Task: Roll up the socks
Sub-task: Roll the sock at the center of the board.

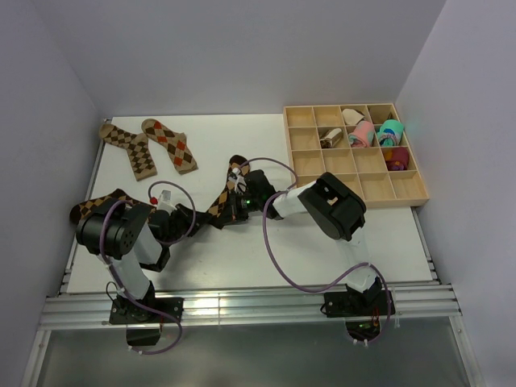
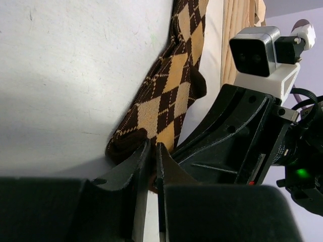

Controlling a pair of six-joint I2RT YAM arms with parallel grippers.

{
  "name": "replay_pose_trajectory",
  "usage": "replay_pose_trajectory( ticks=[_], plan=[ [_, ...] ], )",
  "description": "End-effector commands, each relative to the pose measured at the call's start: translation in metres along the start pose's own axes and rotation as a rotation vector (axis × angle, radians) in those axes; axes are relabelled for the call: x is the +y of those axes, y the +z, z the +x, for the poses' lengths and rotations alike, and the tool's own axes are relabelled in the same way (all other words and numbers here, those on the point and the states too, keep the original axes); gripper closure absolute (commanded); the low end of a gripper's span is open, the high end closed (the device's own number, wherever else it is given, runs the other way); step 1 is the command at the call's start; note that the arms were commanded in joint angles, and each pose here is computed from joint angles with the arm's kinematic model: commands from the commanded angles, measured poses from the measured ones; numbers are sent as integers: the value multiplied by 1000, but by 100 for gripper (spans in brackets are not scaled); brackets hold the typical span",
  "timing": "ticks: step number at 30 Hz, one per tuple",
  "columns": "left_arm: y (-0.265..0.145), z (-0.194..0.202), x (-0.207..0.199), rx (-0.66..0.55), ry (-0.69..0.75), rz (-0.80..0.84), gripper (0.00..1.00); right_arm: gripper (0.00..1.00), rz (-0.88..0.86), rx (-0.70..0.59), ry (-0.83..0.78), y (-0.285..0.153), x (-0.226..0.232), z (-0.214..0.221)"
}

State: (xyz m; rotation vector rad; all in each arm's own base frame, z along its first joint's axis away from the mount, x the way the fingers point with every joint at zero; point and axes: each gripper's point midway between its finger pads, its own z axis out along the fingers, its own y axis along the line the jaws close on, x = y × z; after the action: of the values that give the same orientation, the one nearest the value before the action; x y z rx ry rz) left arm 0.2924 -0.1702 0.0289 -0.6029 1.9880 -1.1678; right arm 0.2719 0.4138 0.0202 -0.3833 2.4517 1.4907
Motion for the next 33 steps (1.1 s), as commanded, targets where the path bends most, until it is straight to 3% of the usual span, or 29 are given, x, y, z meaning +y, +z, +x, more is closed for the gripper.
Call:
replay_pose_trajectory(
  ticks=[1,3,7,12,14,17,21,26,33],
  plan=[
    [2,-5,-10,-22,20,48,84,95,111,28,21,-6,-29,11],
    [3,-5,-5,-20,22,25,84,87,142,19,-9,-13,-27,8],
    [4,-4,0,-12,30,-3,85,62,201,-3,-78,-30,-19,2],
    [9,-1,4,14,37,-31,86,51,313,-33,-209,-55,-7,-9],
    [10,-1,5,21,33,-34,86,51,364,-47,-304,-63,1,-13],
    [12,1,5,34,31,-34,87,60,440,-93,-469,-69,10,-24],
    [13,1,4,39,36,-34,88,80,487,-150,-706,-66,27,-33],
    [14,0,3,43,45,-35,88,80,475,-187,-952,-51,54,-36],
    [16,2,5,58,46,-42,89,79,463,-146,-1033,-24,62,-27]
  ],
)
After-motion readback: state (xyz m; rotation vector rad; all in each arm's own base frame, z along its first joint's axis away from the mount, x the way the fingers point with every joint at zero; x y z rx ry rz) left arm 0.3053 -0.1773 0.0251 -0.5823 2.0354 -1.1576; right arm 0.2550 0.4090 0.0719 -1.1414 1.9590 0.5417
